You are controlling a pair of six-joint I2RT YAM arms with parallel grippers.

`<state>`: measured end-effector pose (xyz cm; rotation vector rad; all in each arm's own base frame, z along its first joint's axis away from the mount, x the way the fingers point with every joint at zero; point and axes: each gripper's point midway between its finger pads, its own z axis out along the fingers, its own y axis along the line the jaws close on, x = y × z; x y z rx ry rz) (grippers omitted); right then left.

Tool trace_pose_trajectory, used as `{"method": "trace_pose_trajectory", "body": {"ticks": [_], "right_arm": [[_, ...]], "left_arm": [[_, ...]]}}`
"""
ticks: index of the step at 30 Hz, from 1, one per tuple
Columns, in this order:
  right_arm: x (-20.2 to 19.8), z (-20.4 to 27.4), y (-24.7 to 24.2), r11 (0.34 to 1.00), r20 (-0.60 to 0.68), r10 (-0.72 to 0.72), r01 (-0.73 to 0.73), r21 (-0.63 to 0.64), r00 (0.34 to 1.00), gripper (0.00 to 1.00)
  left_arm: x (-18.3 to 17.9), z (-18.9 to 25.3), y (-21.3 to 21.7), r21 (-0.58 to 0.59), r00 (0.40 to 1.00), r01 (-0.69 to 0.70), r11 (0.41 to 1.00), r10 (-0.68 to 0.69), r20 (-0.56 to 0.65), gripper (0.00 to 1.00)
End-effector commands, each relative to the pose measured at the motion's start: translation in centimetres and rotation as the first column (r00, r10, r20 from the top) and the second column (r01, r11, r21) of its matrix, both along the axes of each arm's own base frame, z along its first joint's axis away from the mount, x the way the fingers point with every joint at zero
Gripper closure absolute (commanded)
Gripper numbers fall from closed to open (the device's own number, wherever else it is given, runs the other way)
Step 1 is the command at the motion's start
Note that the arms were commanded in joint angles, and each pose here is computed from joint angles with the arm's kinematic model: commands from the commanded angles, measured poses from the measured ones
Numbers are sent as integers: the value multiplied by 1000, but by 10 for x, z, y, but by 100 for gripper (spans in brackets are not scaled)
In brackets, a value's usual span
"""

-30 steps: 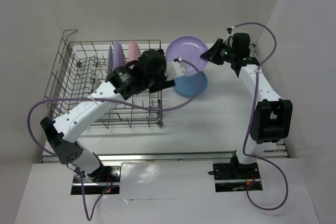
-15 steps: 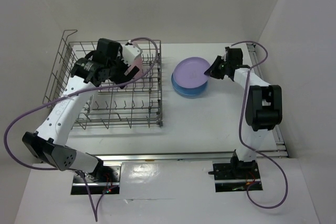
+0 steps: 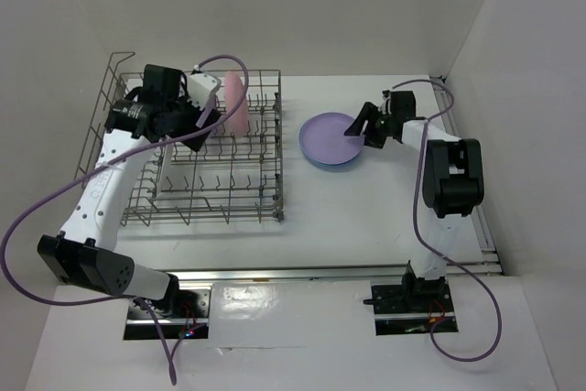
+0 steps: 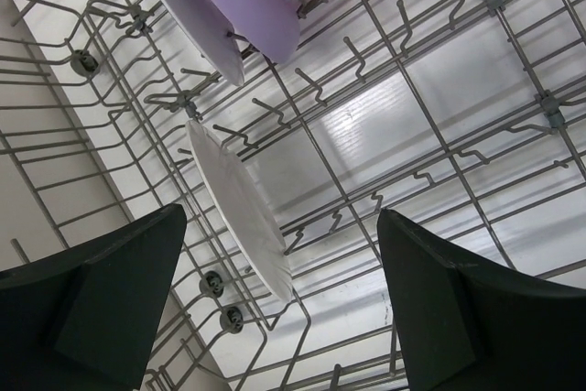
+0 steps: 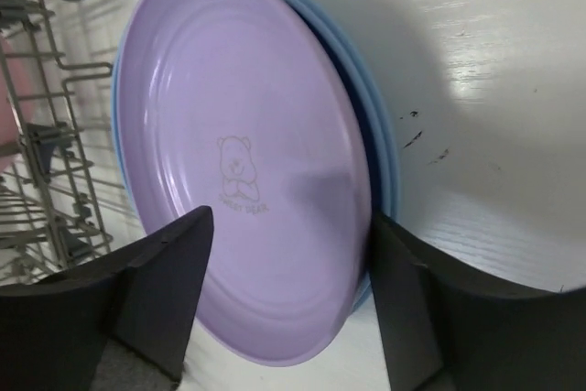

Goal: Unload the plates from the dish rack

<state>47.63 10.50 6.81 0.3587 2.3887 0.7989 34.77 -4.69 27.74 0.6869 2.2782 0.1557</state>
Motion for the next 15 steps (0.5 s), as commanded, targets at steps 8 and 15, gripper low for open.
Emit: {"method": "trace_pose_trajectory", "body": {"ticks": [8,15], "right_arm": [[-12,40,-41,912,-41,-66,43,-409,997,18],[-19,62,-55,800,14,-97,87,-593,995,19]], "left_arm": [[10,18,16,-36,998,-58,998,59,34,0],[13,-7,44,20,981,-190,982,190,-44,0]]}}
